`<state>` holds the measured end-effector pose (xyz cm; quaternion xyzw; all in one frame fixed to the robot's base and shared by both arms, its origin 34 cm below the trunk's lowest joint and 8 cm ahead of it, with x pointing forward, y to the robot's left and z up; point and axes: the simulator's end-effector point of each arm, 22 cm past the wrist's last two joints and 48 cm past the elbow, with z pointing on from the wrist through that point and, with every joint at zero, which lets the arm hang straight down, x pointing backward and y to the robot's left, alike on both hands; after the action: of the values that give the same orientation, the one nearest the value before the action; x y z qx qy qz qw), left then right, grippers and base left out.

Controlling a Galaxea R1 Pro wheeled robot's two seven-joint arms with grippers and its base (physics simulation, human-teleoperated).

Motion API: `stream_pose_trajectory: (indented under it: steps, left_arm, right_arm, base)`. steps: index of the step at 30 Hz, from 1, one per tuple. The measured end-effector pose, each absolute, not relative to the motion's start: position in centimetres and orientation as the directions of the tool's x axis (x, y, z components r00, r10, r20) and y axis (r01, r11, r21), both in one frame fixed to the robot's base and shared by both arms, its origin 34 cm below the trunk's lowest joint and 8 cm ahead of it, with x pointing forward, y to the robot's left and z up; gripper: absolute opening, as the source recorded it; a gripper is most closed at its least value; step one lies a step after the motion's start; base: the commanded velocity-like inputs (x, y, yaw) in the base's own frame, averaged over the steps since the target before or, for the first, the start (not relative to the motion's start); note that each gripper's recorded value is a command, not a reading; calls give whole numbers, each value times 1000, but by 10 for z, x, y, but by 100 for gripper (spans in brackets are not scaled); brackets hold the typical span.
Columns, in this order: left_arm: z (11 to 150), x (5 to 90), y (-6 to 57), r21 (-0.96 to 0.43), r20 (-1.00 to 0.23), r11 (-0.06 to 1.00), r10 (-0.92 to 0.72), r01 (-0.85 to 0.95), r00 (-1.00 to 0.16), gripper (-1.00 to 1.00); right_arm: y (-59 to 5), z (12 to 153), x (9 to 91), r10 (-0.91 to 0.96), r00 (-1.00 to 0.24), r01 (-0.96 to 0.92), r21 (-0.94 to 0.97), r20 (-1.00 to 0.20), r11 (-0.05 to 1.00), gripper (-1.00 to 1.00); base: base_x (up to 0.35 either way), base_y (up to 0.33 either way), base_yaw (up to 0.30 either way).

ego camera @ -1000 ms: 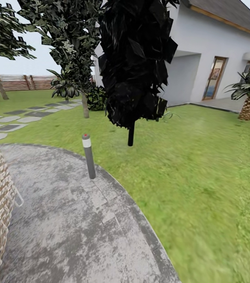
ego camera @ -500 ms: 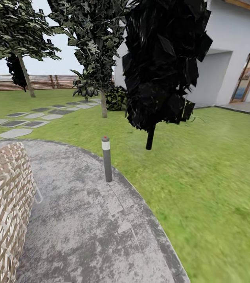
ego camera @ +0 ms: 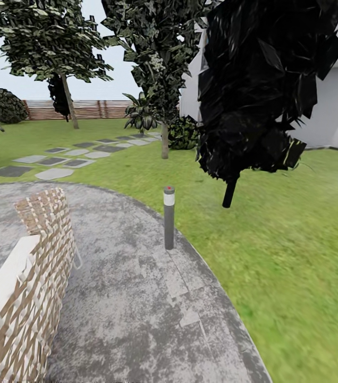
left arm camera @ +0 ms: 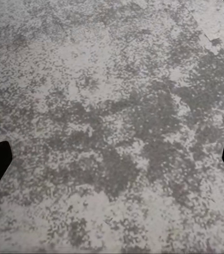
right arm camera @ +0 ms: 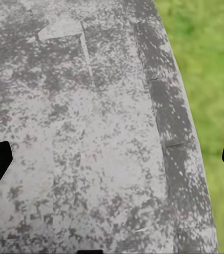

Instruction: Pick up the pesticide atomizer in the garden and spray insectifuge to fully cover both potted plants in the garden.

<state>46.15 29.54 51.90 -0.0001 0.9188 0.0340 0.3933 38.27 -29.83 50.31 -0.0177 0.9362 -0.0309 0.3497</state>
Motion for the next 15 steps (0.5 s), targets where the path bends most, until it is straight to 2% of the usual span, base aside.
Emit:
stream_pose_trajectory:
  steps: [5,15]
  left_arm:
    - [519,461,295,62,-722,998,26,-28,-692,100]
    - [518,460,295,62,-719,998,25,-28,-694,100]
  right_arm:
    - [-298,503,382,-55,-756,-12,-70,-653,997,100]
    - [-298,502,381,-55,-758,-12,-70,-650,997,100]
  base:
    - [245,1,279]
    - [332,-36,276]
